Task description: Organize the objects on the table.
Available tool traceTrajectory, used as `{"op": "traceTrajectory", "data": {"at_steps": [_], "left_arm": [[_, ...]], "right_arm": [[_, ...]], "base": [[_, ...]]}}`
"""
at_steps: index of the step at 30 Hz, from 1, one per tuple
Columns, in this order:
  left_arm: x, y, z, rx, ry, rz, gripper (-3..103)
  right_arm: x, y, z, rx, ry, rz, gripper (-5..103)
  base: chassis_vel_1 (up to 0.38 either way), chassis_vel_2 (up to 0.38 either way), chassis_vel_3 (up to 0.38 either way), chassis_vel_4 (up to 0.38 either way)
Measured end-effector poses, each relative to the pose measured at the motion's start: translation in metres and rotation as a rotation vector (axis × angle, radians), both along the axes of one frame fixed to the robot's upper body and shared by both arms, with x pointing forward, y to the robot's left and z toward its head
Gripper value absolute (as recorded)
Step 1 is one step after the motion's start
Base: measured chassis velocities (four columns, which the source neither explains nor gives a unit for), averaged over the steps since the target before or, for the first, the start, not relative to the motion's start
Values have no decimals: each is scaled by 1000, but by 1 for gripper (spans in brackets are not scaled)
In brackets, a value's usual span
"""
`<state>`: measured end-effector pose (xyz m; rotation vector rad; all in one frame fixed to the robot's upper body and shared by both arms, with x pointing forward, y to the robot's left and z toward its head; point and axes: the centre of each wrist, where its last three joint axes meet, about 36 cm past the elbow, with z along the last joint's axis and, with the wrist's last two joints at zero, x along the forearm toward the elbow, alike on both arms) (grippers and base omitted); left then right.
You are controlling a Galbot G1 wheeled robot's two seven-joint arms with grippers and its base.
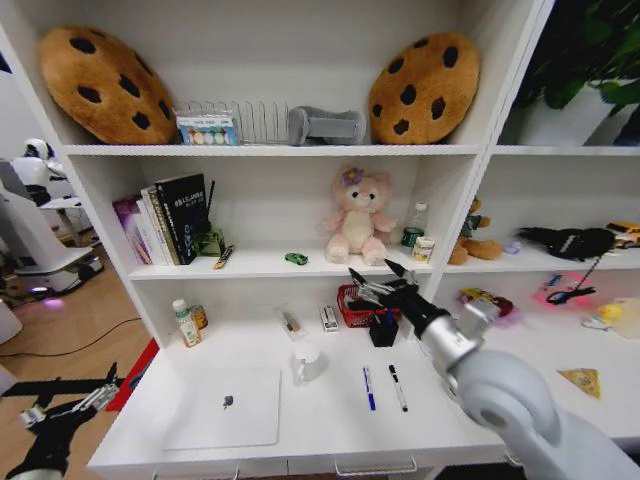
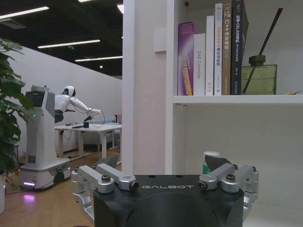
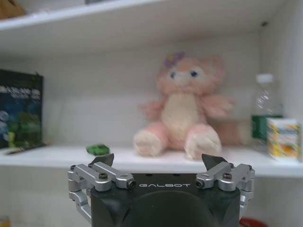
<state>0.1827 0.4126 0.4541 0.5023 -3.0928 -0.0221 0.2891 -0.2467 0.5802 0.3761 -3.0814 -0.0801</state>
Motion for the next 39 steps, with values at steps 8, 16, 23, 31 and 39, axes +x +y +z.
{"op": "traceTrajectory", "data": {"at_steps": [8, 16, 23, 31, 39], "left_arm": [[0, 0, 0, 0, 0, 1, 100], [0, 0, 0, 0, 0, 1, 100], [0, 0, 0, 0, 0, 1, 100], [0, 0, 0, 0, 0, 1, 100], [0, 0, 0, 0, 0, 1, 100]], "right_arm": [[-30, -1, -61, -50, 272, -240, 100], [-3, -6, -63, -7, 643, -189, 100], [31, -11, -60, 76, 755, -178, 100], [61, -11, -84, 63, 812, -148, 100], [83, 1, -122, -1, 857, -109, 100]], "base": [[0, 0, 0, 0], [0, 0, 0, 0], [0, 0, 0, 0], [0, 0, 0, 0], [0, 0, 0, 0]]}}
